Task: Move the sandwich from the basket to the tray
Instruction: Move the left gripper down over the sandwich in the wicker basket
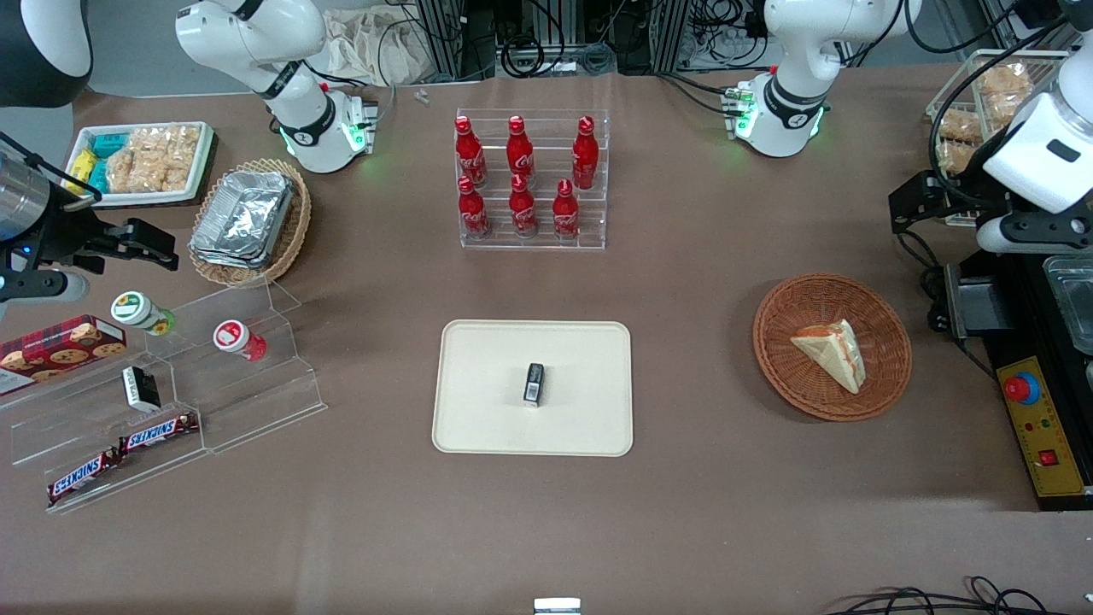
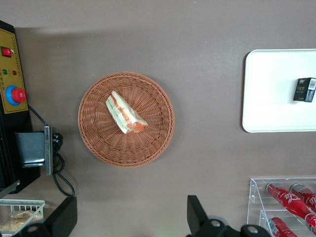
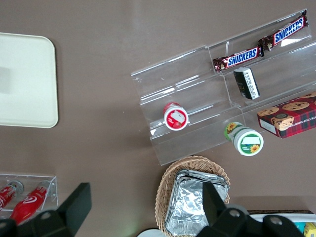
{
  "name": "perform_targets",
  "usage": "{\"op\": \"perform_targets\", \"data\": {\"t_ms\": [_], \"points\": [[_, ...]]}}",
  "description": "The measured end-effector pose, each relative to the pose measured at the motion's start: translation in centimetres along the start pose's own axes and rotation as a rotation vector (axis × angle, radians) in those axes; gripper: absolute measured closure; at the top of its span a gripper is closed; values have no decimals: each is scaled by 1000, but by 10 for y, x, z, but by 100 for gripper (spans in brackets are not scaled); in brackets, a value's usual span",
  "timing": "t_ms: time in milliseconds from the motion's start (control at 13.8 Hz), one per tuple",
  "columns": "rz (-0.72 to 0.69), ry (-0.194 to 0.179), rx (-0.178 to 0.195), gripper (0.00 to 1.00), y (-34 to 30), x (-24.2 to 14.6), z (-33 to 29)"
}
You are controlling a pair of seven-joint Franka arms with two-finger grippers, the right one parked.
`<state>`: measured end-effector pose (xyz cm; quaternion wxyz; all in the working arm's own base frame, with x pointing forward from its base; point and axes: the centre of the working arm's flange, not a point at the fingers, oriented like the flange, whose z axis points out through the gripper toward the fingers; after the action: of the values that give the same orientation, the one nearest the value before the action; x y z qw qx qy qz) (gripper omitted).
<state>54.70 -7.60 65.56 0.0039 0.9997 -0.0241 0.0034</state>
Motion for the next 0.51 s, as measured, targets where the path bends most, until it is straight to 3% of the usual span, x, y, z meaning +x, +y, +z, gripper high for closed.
{"op": "perform_targets", "data": {"t_ms": [289, 506], "points": [[-84, 13, -6, 0, 3, 2, -1], [-188, -11, -3, 0, 3, 4, 11]]}}
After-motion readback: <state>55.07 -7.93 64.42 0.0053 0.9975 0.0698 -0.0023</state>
